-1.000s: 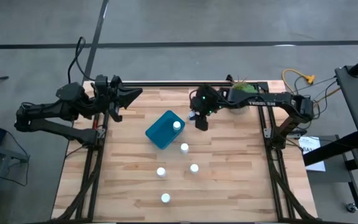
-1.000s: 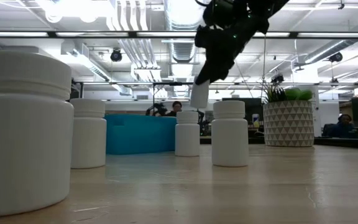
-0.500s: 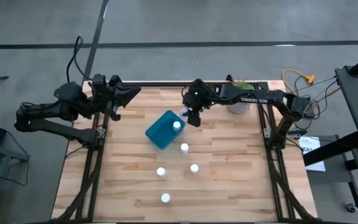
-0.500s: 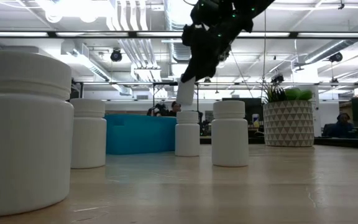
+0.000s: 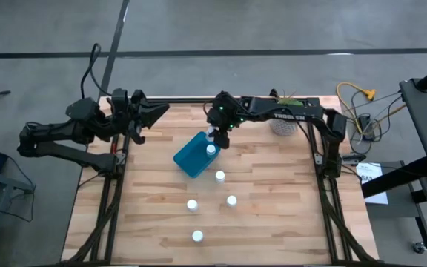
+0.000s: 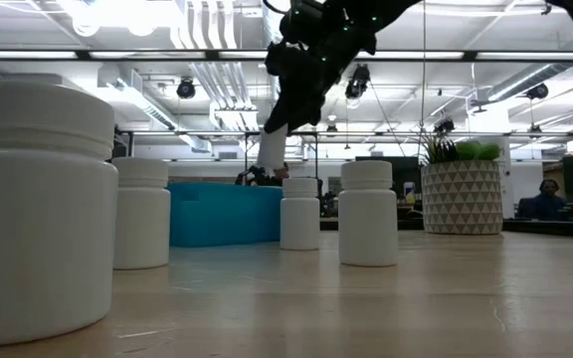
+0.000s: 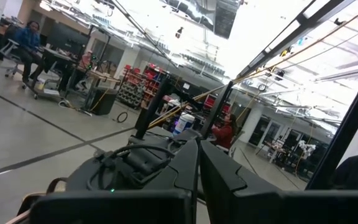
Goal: Pick and place pill bottles into a basket
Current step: Put the top white pill bottle into the blue container
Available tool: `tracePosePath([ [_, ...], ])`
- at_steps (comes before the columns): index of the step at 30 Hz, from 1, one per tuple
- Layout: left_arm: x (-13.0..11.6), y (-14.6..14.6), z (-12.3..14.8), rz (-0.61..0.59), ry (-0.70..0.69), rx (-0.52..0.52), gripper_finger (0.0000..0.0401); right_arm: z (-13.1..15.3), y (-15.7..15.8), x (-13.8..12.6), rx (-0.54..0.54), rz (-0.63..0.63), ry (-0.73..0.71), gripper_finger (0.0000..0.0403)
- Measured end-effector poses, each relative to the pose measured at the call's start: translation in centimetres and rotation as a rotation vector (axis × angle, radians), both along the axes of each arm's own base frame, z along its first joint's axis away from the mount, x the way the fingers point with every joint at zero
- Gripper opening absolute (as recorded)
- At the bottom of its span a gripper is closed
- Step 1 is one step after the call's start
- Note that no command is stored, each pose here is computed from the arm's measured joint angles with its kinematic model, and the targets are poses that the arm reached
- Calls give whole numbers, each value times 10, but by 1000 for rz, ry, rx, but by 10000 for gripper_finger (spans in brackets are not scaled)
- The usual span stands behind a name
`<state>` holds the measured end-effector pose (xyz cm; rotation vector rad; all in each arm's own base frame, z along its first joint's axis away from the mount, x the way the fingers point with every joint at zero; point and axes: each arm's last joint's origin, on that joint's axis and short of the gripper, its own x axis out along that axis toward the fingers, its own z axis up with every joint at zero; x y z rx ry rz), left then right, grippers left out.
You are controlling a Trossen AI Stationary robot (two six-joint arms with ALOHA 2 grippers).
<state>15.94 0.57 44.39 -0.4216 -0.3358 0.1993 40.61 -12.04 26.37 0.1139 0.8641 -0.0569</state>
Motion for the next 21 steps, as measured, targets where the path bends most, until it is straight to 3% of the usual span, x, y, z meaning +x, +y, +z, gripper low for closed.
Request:
tracePosePath([
  [11,1,0,0,0,3,0,0,-13,-7,26,8,8,29,148],
  [21,1,0,0,0,2,-1,0,-14,-8,28,-14,16,18,148],
])
